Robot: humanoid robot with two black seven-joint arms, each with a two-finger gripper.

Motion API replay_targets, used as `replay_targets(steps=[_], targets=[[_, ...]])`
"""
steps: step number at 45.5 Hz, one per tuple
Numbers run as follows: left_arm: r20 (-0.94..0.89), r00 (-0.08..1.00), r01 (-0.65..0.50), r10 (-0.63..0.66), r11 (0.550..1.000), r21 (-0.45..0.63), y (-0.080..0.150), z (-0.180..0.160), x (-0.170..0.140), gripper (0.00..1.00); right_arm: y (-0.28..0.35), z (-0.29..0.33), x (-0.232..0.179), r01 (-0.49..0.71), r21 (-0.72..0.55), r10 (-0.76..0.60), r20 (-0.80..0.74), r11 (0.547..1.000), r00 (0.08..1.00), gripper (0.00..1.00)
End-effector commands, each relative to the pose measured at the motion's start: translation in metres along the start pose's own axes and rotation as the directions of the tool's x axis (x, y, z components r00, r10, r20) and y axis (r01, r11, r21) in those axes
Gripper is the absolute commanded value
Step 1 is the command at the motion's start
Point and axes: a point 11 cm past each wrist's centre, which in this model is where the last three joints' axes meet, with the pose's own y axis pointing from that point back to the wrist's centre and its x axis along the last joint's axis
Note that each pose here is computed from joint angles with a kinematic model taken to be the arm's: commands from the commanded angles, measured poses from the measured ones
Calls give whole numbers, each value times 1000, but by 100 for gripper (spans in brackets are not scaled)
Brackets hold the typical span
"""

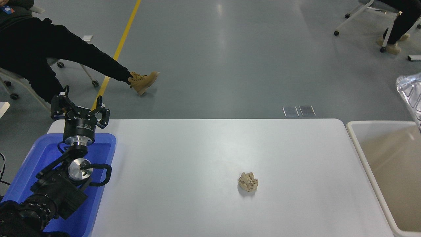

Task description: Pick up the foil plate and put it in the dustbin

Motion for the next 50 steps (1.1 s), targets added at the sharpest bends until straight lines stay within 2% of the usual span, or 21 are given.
replay_targets(steps=[1,25,26,27,28,29,43,50], targets=[[1,1000,-1,1,1000,1,0,0,1,99,1,71,-54,45,-120,-34,90,992,995,0],[0,1000,0,0,1000,0,0,0,0,99,4,116,-59,55,-194,-15,203,979,979,0],[-1,1000,0,0,1000,1,0,-1,0,99,4,115,-60,59,-193,-18,209,980,978,6],[-1,1000,0,0,1000,1,0,-1,0,99,4,116,-58,55,-195,-13,211,979,978,34],[0,1000,0,0,1000,0,0,0,0,99,4,116,-58,58,-195,-16,214,979,977,74],[1,1000,-1,1,1000,1,0,0,1,99,4,117,-57,63,-195,-20,217,979,976,100],[-1,1000,0,0,1000,1,0,-1,0,99,1,107,-32,30,-179,13,234,983,972,100],[-1,1000,2,-2,1000,0,0,0,0,99,-2,66,-17,53,-101,-25,257,993,966,100]])
